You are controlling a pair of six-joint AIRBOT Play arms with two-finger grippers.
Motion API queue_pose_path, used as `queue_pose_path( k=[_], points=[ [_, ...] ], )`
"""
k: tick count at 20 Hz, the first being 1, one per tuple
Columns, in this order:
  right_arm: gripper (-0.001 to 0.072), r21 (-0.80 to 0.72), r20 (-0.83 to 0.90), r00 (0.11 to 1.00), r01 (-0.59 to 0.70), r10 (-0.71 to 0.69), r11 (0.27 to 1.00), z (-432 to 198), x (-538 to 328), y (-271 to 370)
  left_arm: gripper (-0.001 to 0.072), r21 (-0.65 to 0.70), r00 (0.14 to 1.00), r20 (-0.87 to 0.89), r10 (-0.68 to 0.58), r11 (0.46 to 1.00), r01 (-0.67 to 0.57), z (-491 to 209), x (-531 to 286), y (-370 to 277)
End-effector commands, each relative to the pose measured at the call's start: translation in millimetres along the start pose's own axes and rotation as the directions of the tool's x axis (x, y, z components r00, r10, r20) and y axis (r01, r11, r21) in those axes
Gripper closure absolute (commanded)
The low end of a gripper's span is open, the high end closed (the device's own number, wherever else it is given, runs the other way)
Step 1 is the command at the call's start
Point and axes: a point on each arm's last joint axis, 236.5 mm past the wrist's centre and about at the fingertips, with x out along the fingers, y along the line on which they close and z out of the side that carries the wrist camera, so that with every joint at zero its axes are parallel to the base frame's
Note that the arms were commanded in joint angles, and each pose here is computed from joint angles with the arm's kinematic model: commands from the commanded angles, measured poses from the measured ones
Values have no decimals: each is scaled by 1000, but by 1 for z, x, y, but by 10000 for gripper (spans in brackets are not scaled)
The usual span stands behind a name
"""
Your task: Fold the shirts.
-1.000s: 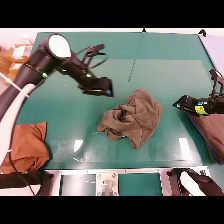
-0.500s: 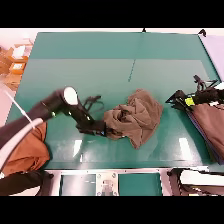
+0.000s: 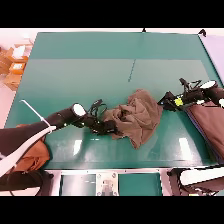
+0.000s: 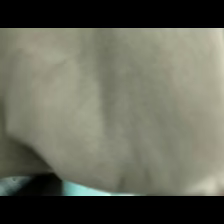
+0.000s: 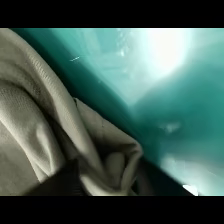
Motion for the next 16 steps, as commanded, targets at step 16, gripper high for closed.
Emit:
queue_pose_path(
  k=[16],
  points=[
    [697, -632, 640, 657, 154, 399, 760, -39, -370, 286, 681, 463, 585, 800, -135, 759, -459, 62, -465, -220]
  ],
)
